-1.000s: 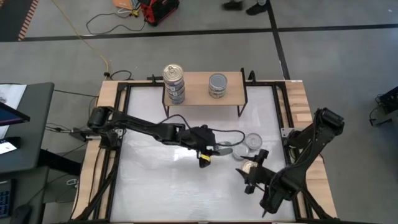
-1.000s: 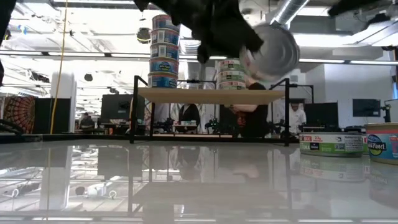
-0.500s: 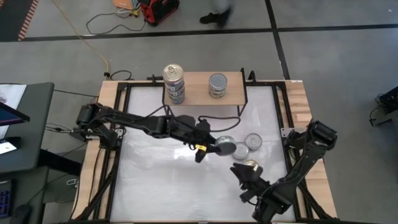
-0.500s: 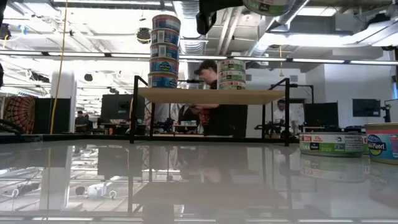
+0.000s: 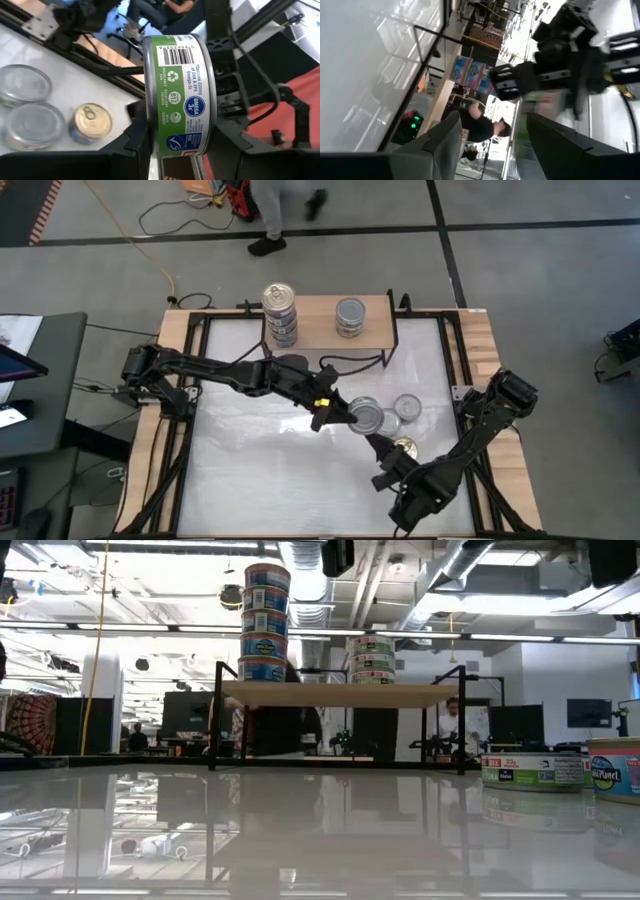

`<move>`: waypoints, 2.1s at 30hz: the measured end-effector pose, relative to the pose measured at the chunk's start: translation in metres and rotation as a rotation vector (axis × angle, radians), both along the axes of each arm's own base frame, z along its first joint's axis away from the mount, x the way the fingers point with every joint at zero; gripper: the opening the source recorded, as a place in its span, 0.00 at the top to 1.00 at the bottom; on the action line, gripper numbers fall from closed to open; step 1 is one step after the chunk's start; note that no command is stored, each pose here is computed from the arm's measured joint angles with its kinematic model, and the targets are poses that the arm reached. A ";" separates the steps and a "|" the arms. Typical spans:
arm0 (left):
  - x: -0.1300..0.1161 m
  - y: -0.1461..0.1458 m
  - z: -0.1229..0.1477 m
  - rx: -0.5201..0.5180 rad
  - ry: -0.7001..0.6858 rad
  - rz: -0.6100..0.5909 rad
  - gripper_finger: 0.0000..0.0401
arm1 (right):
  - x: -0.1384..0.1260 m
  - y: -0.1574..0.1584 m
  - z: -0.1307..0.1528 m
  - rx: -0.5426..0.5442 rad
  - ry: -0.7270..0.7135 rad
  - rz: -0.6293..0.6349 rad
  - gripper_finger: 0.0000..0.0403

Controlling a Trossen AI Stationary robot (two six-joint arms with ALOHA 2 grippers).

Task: Stack canned seafood by type on shelf
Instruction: Stack the green tuna can on top of the other green tuna cans on the shelf

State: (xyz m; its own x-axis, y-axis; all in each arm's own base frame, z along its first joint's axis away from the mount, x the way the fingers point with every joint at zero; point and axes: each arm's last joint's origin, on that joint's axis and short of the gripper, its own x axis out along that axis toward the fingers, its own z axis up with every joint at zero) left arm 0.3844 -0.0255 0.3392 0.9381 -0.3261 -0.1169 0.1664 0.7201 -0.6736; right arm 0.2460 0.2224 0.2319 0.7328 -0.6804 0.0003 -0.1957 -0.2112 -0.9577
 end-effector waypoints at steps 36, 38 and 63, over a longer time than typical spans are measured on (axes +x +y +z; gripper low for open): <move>-0.005 0.041 0.003 0.305 -0.061 0.058 0.67 | -0.078 -0.148 0.170 1.750 -0.767 -0.083 0.42; -0.005 0.049 0.002 0.329 -0.066 0.063 0.67 | -0.079 -0.160 0.172 1.732 -0.770 -0.097 0.42; -0.020 0.133 0.015 0.281 -0.135 0.240 0.67 | -0.066 -0.293 0.145 1.857 -0.677 0.074 0.42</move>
State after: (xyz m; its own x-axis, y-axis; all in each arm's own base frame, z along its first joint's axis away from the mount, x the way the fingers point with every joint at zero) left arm 0.3646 0.1076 0.3544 0.9968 -0.0687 -0.0404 0.0448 0.9024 -0.4285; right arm 0.1798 -0.0709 0.3765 0.9400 -0.1460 -0.3083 0.1931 0.9728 0.1280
